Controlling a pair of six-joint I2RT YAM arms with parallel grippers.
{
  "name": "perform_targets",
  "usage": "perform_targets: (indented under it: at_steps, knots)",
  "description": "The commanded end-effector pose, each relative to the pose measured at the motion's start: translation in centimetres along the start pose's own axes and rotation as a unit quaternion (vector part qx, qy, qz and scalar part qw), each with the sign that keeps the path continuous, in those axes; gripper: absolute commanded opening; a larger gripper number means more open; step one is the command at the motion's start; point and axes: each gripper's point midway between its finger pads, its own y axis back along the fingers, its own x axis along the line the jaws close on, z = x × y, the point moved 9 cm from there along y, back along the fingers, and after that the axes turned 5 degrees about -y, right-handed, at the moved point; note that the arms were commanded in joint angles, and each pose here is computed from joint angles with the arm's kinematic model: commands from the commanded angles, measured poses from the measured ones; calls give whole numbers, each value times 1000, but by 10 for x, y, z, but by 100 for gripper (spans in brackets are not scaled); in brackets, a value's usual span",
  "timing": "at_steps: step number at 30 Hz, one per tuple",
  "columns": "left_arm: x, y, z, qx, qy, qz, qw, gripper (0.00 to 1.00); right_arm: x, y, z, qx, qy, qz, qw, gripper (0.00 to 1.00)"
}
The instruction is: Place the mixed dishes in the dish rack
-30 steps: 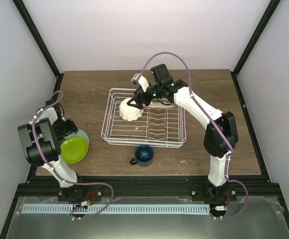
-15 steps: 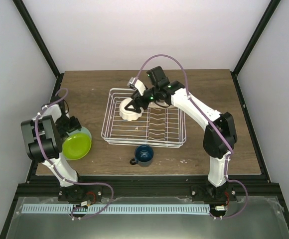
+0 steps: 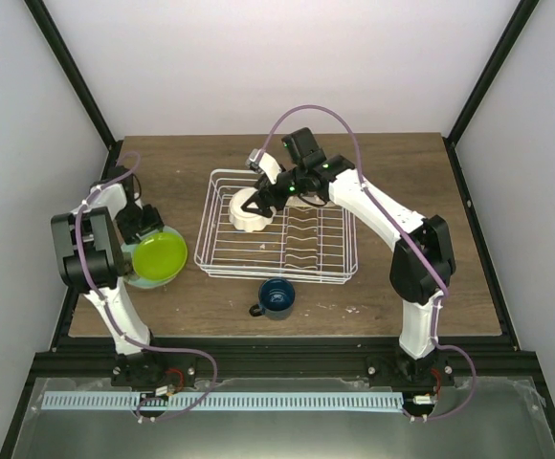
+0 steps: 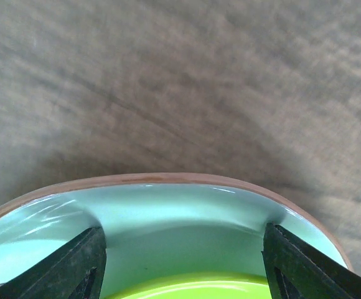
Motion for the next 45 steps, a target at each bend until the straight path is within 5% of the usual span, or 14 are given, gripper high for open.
perform_targets:
  at_steps: [1, 26, 37, 45]
  knots:
    - [-3, -27, 22, -15, -1, -14, 1000, 70, -2, -3, 1, 8, 3, -10, 1000, 89]
    - [-51, -41, 104, -53, -37, -48, 997, 70, -9, -11, -1, 18, 1, -17, 1000, 89]
    - [-59, 34, 108, -163, -39, -76, 983, 70, -12, -16, -4, 25, 0, -18, 1000, 90]
    - [-34, 80, 61, -186, -11, -53, 981, 71, -14, -17, -7, 33, 1, -27, 999, 90]
